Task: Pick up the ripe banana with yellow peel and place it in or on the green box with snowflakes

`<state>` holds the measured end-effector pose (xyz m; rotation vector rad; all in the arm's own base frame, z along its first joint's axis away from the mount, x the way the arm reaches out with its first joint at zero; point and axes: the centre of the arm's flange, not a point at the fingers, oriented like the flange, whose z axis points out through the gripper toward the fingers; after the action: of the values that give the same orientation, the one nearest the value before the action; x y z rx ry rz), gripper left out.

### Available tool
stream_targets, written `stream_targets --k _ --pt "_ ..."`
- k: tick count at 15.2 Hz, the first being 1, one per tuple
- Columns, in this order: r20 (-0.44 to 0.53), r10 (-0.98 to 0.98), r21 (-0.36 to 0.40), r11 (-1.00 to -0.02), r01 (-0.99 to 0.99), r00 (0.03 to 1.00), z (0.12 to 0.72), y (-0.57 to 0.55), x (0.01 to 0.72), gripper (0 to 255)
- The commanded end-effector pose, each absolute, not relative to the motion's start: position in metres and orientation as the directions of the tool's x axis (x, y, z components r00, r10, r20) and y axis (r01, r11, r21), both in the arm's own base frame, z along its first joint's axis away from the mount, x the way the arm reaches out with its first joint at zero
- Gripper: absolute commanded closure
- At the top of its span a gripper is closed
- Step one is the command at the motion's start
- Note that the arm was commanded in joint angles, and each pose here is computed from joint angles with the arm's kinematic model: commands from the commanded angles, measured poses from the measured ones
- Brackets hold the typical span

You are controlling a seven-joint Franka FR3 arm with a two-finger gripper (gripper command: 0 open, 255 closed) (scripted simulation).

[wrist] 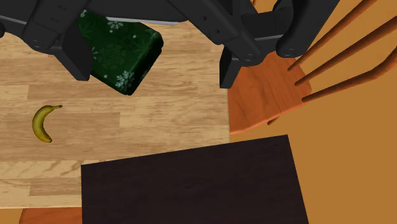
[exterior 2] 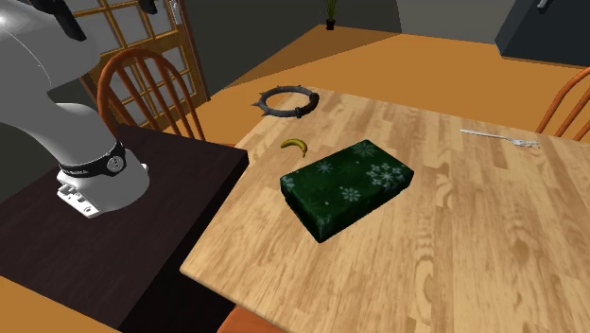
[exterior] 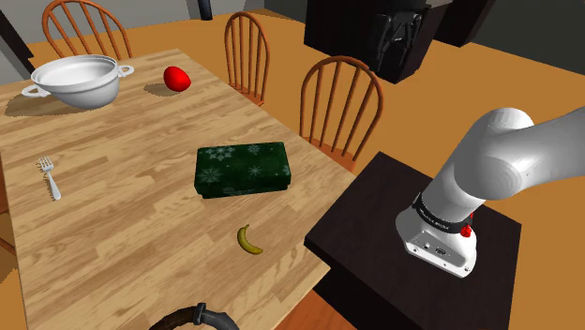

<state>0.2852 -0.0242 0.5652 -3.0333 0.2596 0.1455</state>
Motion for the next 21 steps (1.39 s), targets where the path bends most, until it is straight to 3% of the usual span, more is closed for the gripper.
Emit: stream_targets --k 1,21 --pt "-0.103 -0.165 -0.085 -0.981 -0.174 0.981 0.565 -0.024 0.285 0" --pt "-0.073 -0.149 -0.102 -0.982 -0.157 0.986 0.375 0.150 0.328 0"
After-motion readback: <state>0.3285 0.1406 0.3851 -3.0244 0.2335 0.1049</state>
